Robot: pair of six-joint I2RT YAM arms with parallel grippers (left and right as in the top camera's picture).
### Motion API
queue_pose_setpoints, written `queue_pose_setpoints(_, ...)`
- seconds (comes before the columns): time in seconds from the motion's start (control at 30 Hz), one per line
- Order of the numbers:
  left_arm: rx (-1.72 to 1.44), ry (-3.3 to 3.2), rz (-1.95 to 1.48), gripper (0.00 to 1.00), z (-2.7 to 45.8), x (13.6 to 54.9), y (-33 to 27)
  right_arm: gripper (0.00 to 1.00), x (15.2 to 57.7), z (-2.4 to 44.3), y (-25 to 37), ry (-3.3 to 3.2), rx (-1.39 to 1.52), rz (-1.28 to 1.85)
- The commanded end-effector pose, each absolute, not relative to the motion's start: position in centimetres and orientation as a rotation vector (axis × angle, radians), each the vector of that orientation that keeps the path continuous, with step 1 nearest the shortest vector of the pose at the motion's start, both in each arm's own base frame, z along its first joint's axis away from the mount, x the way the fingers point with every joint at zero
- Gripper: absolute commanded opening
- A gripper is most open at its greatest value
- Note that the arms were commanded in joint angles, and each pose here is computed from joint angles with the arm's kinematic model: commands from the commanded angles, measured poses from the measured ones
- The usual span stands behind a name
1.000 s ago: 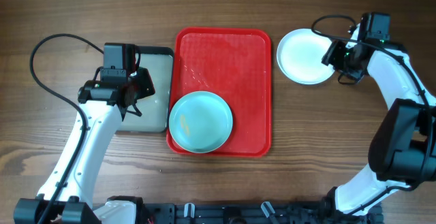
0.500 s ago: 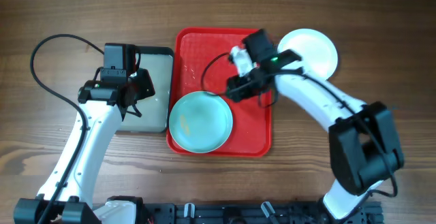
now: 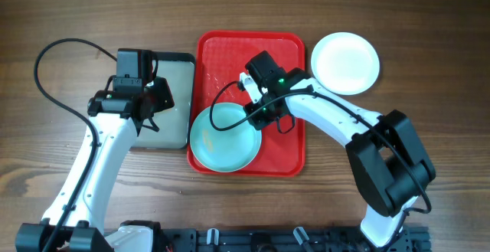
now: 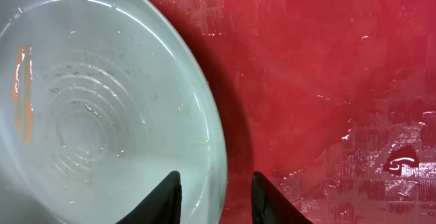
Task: Clean dirty plates on tray and stack at the side
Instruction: 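Move the right gripper to the light blue plate and grip its rim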
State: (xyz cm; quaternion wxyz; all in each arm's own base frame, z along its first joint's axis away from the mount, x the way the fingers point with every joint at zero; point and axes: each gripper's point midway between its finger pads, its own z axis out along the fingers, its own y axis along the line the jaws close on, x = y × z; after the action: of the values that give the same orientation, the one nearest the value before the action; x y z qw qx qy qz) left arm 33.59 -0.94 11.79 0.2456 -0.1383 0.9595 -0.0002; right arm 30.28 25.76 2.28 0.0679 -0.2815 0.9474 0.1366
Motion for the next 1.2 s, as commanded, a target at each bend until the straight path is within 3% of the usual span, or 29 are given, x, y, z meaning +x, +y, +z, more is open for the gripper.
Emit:
queue_pose_setpoints(0.0,-0.358,2.62,-0.013,0.04,11.9,33.7,-1.1,0.27,30.2,1.6,25.5,2.866,-0.854,0.389)
queue_pose_setpoints(0.07,-0.358,2.62,-0.013,0.04,11.9,33.7,-1.1,0.18,30.2,1.6,25.5,2.866,-0.854,0.388)
queue_pose_setpoints(0.37,-0.358,2.619,-0.012,0.04,11.9,33.8,-1.1,0.04,29.6,0.2,25.8,2.893,-0.882,0.376)
queue_pose_setpoints(0.43,-0.358,2.619,-0.012,0.04,11.9,33.8,-1.1,0.04,30.1,0.6,25.8,2.889,-0.858,0.374)
queue_pose_setpoints(0.6,-0.358,2.619,-0.012,0.04,11.9,33.8,-1.1,0.04,37.3,2.7,22.3,2.853,-0.301,0.301)
queue_pose_setpoints(0.7,-0.358,2.619,-0.012,0.04,11.9,33.8,-1.1,0.04,39.4,2.9,20.3,2.835,-0.124,0.332)
queue_pose_setpoints(1.07,-0.358,2.618,-0.013,0.04,11.9,33.8,-1.1,0.04,39.4,2.5,19.4,2.835,-0.212,0.307)
queue_pose_setpoints(1.17,-0.358,2.61,-0.014,0.04,12.0,33.9,-1.1,0.1,39.3,2.5,19.5,2.822,-0.31,0.302)
